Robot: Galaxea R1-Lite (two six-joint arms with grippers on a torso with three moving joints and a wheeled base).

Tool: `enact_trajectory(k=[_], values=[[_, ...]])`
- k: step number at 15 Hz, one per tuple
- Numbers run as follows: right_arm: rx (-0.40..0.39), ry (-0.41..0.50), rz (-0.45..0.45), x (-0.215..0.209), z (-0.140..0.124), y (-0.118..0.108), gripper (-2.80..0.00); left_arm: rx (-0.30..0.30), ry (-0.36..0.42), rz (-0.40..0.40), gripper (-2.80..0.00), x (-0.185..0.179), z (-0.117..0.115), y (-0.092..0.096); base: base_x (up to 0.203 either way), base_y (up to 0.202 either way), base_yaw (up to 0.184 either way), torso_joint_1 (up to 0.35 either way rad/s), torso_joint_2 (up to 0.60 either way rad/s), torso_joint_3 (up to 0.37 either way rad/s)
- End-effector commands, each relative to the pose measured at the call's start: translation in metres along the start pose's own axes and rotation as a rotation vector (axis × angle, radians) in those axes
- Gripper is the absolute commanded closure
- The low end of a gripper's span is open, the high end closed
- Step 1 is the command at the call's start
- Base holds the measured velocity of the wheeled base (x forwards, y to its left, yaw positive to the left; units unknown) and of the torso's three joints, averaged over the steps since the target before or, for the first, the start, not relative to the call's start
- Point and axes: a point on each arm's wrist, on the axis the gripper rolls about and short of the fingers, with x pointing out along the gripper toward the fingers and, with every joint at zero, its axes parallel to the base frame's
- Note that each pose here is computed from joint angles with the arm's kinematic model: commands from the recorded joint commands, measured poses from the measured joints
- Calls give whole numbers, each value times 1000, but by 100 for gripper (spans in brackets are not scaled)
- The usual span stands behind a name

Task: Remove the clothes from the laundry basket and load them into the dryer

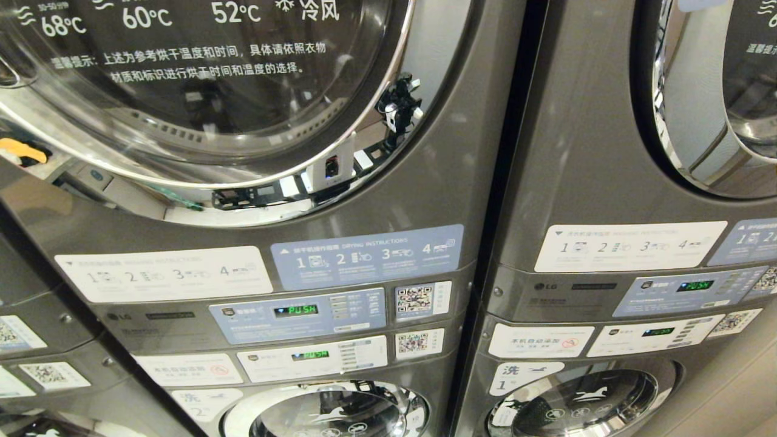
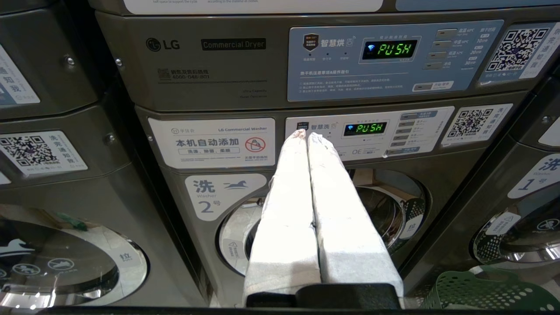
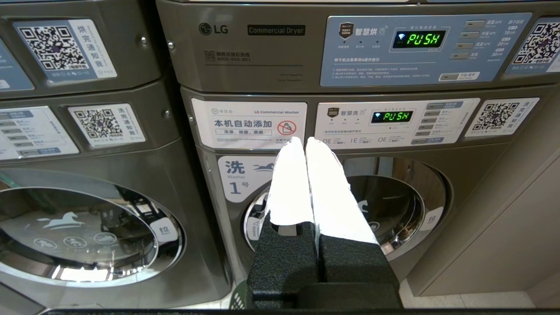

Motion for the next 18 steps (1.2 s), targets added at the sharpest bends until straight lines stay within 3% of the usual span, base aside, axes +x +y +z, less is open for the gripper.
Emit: enact_trajectory(k=[1,18], values=[[-1,0,-1,0,0,0,0,0,1,0,0,0,0,0,0,0,0,0,0,0],[-1,0,1,0,0,0,0,0,1,0,0,0,0,0,0,0,0,0,0,0]])
